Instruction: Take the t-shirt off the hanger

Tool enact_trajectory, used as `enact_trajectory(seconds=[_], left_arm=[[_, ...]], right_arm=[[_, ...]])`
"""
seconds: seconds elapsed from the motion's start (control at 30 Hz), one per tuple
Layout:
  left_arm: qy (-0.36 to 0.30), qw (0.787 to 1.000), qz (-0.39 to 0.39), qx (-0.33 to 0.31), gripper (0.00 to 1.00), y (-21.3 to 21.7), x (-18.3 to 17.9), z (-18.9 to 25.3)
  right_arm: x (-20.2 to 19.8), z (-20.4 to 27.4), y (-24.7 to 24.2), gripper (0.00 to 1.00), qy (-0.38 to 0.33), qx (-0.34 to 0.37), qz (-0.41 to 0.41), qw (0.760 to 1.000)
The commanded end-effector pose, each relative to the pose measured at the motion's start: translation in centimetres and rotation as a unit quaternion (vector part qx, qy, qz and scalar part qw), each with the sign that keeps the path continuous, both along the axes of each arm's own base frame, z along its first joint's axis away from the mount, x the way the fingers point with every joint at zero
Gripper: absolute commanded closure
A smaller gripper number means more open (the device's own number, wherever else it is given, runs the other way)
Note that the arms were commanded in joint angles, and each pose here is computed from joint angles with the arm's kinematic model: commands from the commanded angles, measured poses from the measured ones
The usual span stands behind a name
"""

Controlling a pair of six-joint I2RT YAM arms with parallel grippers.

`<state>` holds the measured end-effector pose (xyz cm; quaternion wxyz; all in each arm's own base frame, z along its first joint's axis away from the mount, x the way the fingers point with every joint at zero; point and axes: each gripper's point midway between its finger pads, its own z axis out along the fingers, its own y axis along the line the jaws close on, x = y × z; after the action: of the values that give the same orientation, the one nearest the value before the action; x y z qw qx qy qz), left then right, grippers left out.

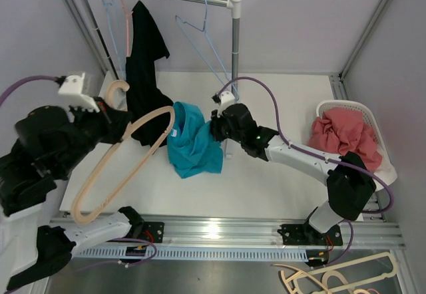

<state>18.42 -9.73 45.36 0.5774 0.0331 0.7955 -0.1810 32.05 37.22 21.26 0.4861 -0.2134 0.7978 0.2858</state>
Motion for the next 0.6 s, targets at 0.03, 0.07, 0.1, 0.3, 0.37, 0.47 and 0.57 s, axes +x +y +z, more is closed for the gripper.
enact_trajectory(seconds=[0.03, 0.07, 0.1, 0.3, 0.37, 0.47, 0.57], left_arm=[[-0.010, 1.000, -0.015, 0.002, 0.99, 1.9, -2.7, 0.8], [-0.016, 1.000, -0.015, -0.004, 0.99, 2.3, -3.2, 0.9], [-0.014, 1.000, -0.016, -0.001, 0.99, 2.3, -3.2, 0.4], [-0.019, 1.000, -0.014, -0.007, 0.99, 2.4, -3.2, -0.7], [-0.023, 1.000, -0.013, -0.013, 0.99, 2.5, -3.4, -0.5], [-0.028, 0.999, -0.003, -0.014, 0.99, 3.1, -3.5, -0.4], [-0.038, 0.999, 0.009, -0.020, 0.99, 3.9, -3.8, -0.1]], right_arm=[[-1.7, -0.9, -2.3, 1.00, 0.017, 0.014, -0.003, 1.000], [-2.3, -1.0, -2.3, 1.00, 0.018, 0.013, 0.005, 1.000], [-3.0, -1.3, -2.3, 1.00, 0.022, 0.008, 0.015, 1.000], [-5.9, -3.7, 1.0, 1.00, 0.048, -0.017, 0.082, 0.995], [-6.5, -5.4, 2.2, 1.00, 0.067, -0.037, 0.094, 0.993], [-6.3, -6.7, 3.8, 1.00, 0.075, -0.043, 0.098, 0.991], [-5.4, -7.8, 4.8, 1.00, 0.077, -0.053, 0.090, 0.992]])
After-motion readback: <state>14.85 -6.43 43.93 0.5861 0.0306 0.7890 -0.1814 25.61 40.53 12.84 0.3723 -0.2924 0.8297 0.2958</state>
